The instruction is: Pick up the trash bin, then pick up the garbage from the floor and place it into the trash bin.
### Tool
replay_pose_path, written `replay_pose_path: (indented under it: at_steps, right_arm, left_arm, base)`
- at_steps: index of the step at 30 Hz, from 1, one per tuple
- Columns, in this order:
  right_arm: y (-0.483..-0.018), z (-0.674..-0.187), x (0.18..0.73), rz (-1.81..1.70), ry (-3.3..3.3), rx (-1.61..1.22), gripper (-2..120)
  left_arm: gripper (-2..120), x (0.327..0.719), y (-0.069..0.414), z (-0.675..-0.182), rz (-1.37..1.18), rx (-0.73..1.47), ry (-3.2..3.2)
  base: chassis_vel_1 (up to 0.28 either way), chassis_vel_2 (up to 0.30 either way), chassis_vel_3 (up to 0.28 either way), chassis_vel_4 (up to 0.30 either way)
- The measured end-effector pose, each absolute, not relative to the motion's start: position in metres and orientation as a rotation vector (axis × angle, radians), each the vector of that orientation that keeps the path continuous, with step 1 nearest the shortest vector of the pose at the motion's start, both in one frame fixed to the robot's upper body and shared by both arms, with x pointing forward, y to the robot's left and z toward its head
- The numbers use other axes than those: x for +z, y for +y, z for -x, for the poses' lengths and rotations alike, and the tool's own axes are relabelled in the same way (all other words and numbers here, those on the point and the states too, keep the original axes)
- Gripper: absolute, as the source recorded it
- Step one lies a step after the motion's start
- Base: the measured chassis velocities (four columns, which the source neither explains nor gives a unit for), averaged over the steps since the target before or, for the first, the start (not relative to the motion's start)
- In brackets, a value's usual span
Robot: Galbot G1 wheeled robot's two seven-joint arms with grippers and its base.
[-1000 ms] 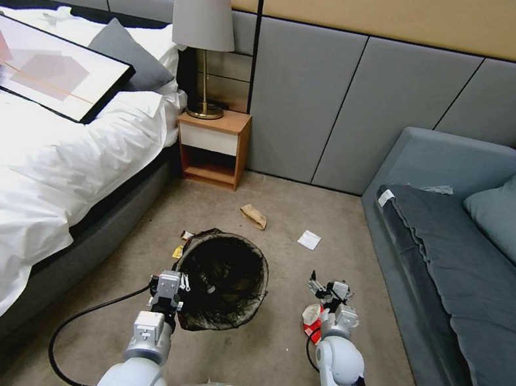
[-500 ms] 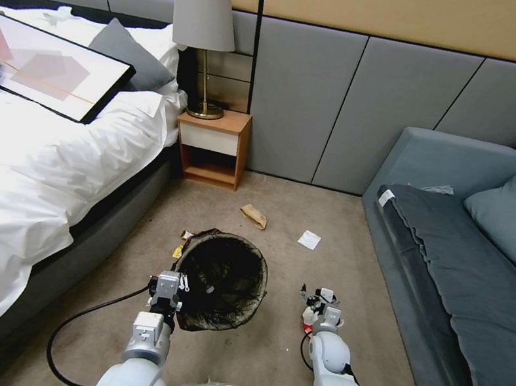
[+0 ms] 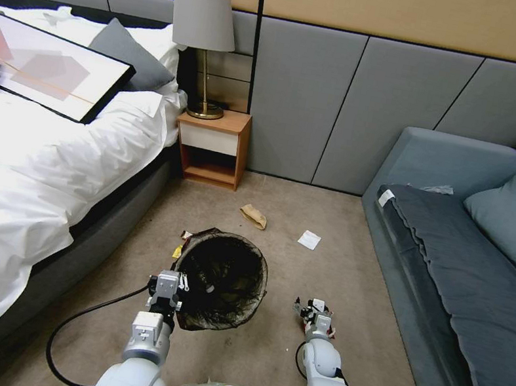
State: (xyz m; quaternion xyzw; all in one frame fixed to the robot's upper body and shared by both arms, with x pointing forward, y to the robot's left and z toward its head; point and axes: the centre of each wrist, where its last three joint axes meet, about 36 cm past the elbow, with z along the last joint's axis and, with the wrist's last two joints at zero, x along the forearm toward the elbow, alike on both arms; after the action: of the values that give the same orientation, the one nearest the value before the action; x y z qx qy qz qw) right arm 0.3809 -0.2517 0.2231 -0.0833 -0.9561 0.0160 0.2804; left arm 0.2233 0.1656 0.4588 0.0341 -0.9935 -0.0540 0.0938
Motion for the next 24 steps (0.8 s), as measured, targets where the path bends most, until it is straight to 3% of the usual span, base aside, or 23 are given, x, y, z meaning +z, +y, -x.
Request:
replay_pose_path:
  at_steps: [24]
  right_arm:
    - [-0.276,-0.392,0.180,0.289,-2.479,0.022,100]
  left_arm:
    - [1,0.460,0.166,-0.222,-0.103,-0.174,-2.949]
  base:
    - [0.000,0.000,0.000,0.000]
